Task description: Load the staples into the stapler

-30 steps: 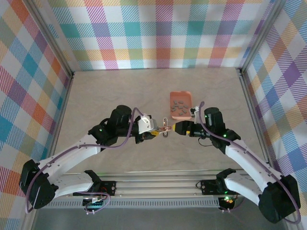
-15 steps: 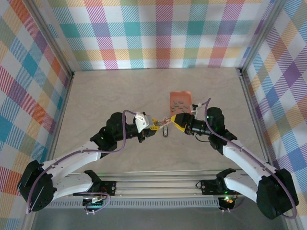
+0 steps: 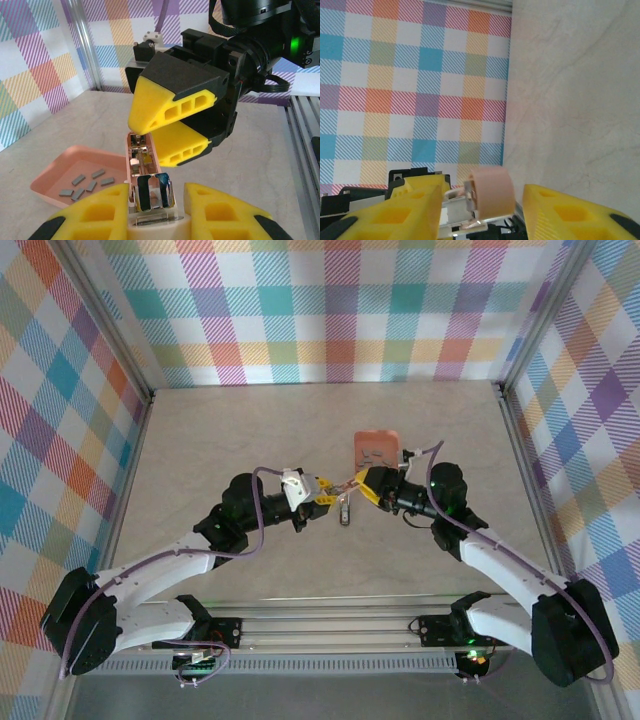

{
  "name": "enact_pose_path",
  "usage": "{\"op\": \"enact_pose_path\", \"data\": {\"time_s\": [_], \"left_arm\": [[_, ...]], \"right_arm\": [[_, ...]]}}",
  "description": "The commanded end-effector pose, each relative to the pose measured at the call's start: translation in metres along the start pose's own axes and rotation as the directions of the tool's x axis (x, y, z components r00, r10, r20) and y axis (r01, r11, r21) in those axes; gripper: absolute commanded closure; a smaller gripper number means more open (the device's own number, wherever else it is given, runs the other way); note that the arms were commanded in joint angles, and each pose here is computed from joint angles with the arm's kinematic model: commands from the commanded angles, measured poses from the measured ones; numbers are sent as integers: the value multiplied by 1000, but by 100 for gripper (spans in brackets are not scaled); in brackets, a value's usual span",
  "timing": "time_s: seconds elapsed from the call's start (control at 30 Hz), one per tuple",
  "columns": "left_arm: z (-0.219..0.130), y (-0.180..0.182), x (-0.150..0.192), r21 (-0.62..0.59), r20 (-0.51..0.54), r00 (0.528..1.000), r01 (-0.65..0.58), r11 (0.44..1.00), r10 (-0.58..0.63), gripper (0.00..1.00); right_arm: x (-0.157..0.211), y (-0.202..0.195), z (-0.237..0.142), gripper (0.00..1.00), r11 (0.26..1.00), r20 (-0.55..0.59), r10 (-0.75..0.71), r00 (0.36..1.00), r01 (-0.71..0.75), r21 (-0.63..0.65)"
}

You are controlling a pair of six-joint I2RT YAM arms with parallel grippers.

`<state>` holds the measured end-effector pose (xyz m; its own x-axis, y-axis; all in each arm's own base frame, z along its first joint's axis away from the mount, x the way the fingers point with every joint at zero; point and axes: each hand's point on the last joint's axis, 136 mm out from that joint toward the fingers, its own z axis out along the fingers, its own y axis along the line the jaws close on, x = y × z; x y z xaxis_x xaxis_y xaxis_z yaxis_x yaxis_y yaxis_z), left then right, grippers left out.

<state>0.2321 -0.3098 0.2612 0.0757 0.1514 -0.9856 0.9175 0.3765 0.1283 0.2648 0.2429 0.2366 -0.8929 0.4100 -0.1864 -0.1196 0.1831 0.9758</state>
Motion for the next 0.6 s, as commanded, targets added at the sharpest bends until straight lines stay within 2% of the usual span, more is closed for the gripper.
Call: {"op": "enact_pose_path", "data": {"time_s": [0.0,0.4,0.53,0.57], "left_arm": [[2,-4,-15,17,59,998,-28,999,27,100],[4,-4,-15,17,56,998,-33,999,32,98],[-3,3,-8,-33,-2,1000,-1,999,1,58],[-5,6,-6,-54,-27,999,15,998,-17,51]], "right_arm": [[-5,12,4,58,998,28,-13,1000,15,-60],[-7,3,10,77,1000,34,-19,999,19,-7],[-7,-7,0,79,977,29,-153,988,147,157],[-11,-7,-6,79,956,39,-216,976,204,210]]}}
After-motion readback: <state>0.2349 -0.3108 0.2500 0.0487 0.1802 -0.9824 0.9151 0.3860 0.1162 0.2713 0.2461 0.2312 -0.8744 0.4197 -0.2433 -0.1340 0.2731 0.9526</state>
